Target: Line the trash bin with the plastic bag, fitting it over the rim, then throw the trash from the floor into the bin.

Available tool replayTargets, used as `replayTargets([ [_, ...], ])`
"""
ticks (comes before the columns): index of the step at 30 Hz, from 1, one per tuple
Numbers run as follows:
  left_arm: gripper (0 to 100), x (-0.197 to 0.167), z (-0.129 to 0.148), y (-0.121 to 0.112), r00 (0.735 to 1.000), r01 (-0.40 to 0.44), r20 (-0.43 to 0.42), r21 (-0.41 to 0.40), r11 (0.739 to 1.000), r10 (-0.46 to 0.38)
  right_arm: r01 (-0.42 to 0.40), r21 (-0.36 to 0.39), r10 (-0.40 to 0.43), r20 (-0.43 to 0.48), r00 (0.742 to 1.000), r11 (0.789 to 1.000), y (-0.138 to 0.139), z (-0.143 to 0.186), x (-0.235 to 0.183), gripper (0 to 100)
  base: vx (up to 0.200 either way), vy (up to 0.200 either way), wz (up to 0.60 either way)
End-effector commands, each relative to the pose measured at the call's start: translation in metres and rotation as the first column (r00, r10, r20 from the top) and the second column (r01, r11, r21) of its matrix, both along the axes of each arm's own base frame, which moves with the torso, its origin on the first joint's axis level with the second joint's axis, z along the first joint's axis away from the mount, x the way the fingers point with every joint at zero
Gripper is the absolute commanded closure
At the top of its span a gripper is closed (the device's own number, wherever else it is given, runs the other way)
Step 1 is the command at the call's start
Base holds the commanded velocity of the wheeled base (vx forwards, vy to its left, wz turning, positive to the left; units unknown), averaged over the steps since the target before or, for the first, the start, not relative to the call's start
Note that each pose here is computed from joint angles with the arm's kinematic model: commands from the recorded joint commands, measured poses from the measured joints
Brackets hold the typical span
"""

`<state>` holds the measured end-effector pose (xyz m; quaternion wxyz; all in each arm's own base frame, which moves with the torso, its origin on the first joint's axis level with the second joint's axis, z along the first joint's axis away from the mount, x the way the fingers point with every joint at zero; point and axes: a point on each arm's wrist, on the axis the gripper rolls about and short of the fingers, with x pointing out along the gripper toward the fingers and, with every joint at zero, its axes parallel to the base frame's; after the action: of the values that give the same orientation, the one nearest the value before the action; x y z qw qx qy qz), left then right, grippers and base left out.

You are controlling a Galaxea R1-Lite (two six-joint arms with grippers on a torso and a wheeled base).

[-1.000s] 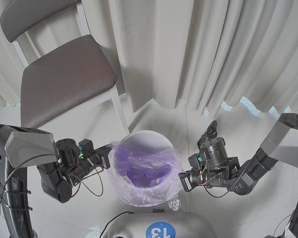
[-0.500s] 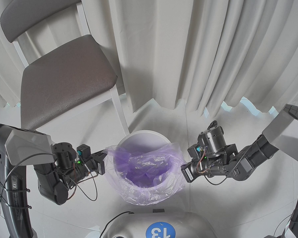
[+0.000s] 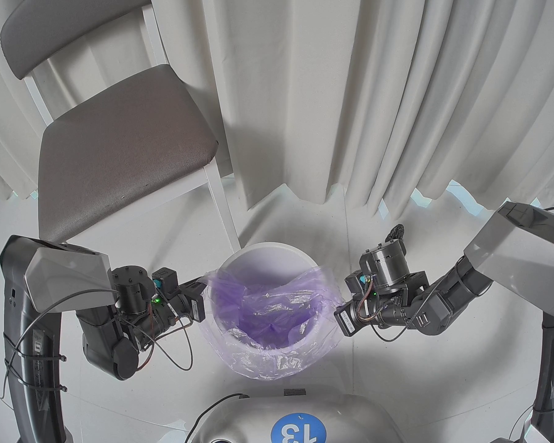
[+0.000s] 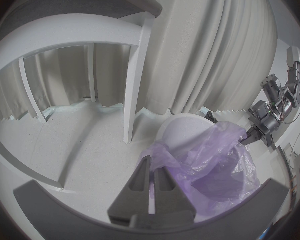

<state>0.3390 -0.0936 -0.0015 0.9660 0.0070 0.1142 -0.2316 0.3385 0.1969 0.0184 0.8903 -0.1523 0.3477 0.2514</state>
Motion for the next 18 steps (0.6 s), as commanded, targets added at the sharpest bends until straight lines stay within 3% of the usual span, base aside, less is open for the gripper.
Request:
replayTargets([
  [1,100,0.005,0.004,0.004,0.999,-0.018,0.032,-0.012,1.0,0.018,-0.004,-0.024,0.003,-0.017,1.0,1.0,-0.006,-0.006,-0.002,0,0.0,0.0,0.0],
  [7,100,0.007,0.009,0.003,0.999,-0.028,0.025,-0.064,0.998,0.029,-0.01,-0.037,0.009,-0.031,0.999,0.999,-0.008,-0.008,-0.008,0,0.0,0.0,0.0],
  [11,100,0.007,0.017,0.003,0.999,-0.033,0.027,-0.111,0.993,0.037,-0.017,-0.021,0.017,0.014,1.0,1.0,-0.014,0.02,-0.016,0,0.0,0.0,0.0],
  [18,100,0.005,0.015,-0.001,0.999,-0.024,0.019,-0.111,0.993,0.026,-0.09,-0.059,0.094,0.064,0.994,0.994,-0.025,0.085,-0.043,0,0.0,0.0,0.0],
])
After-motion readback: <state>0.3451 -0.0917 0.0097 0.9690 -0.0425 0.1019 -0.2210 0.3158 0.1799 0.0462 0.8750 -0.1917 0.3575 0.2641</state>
